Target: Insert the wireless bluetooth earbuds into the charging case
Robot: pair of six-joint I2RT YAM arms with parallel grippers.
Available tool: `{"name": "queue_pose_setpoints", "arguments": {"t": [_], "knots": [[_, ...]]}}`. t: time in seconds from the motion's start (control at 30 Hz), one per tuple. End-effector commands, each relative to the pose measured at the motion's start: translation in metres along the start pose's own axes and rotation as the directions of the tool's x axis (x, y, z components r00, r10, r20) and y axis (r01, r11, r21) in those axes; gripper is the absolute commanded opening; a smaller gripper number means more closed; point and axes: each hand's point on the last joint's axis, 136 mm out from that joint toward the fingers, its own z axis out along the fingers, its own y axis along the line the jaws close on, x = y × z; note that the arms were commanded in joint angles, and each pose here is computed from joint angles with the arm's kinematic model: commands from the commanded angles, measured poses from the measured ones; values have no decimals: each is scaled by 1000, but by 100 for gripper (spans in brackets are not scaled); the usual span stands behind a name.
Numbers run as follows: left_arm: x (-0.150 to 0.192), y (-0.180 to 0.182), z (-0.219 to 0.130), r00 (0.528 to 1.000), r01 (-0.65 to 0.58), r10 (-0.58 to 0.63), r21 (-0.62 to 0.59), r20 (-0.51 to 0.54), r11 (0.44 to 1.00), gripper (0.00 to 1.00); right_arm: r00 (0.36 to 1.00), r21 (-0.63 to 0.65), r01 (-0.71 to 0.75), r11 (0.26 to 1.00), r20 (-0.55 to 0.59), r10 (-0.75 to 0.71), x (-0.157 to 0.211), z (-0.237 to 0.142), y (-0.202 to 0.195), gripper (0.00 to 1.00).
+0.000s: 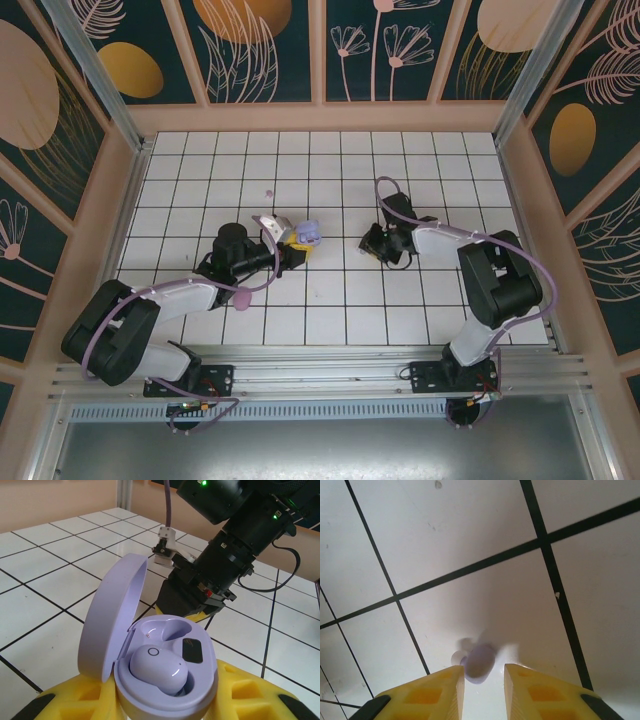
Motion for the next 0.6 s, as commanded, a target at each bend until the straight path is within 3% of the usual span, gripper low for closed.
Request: {"name": "queue_pose_setpoints", "arguments": {"t": [0.0, 0.47, 0.57], "knots": [[-2, -1, 1, 1000, -29, 29, 4, 11, 1000, 0, 1000, 34, 30, 999, 5, -31, -5, 5, 0, 27], [0, 0, 2, 999, -35, 35, 3, 2, 999, 0, 996, 86, 68, 994, -60, -63, 5, 25, -2, 27], [2, 0, 1, 999, -34, 34, 2, -3, 999, 0, 994, 102, 91, 991, -65, -85, 5, 27, -1, 23]]}}
